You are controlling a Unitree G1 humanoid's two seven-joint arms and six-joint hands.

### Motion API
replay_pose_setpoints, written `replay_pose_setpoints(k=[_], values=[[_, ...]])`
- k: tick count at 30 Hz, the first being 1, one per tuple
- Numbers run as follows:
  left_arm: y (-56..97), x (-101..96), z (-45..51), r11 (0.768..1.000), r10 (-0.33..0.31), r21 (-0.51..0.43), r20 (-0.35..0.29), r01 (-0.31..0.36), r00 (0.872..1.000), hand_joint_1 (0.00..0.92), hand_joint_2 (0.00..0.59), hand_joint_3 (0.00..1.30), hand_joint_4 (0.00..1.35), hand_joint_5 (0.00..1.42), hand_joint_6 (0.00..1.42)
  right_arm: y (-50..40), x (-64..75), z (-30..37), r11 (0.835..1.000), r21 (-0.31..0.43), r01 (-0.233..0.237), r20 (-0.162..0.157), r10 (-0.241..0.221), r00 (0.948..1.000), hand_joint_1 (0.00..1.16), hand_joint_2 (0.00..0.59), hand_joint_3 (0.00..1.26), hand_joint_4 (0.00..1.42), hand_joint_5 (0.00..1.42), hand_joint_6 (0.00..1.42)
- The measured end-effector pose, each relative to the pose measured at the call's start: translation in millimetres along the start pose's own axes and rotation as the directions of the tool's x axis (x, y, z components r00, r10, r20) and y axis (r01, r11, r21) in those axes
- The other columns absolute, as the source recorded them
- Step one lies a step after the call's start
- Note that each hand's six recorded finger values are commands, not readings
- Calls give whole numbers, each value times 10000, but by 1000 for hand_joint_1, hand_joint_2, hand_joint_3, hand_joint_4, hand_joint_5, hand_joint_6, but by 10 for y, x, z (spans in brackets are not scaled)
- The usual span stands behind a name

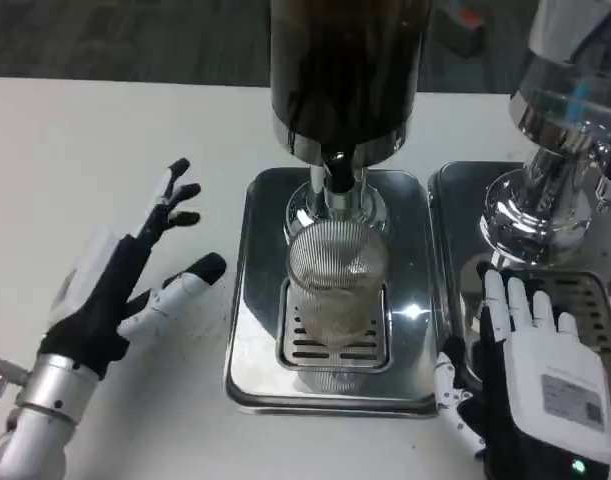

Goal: Grasp the cup under the faucet to collect the drink, then remove the cup.

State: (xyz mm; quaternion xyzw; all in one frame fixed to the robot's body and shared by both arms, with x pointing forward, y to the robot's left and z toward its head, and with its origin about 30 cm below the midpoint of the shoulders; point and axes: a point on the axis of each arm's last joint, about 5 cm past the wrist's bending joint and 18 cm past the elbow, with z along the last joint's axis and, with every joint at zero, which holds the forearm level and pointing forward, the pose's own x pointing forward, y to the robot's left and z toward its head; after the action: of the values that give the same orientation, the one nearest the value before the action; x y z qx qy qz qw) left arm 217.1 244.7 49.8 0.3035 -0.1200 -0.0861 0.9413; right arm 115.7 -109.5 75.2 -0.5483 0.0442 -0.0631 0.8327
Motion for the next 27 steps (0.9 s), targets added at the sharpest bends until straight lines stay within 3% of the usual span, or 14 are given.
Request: replay_pose_setpoints(k=[4,9,14,19,25,27], values=[[76,-34,1,9987,-265,-422,188,272,9995,0,84,0,0,3,0,-27,50,8,9976,-511,-457,-55,455,9989,92,506,0,0,0,0],[79,-48,34,9910,-514,-1199,668,592,9964,0,85,0,0,0,0,-39,72,24,9959,-743,-520,-39,519,9986,88,513,0,0,0,0],[164,44,146,9800,-544,-1775,1943,896,9794,0,86,0,0,0,0,-40,73,23,9959,-738,-531,-61,528,9986,85,518,0,0,0,0],[285,210,349,9668,-713,-2044,3606,1534,9300,0,87,0,0,0,0,-40,75,22,9964,-665,-528,-128,520,9986,84,528,0,0,0,0],[363,300,557,9556,-956,-1998,4849,2166,8693,0,88,0,0,0,0,-39,78,29,9973,-517,-520,-201,511,9985,84,532,0,0,0,0],[376,320,592,9540,-1022,-1955,5012,2275,8593,0,88,0,0,0,0,-37,77,33,9976,-426,-539,-226,530,9983,83,532,0,0,0,0]])
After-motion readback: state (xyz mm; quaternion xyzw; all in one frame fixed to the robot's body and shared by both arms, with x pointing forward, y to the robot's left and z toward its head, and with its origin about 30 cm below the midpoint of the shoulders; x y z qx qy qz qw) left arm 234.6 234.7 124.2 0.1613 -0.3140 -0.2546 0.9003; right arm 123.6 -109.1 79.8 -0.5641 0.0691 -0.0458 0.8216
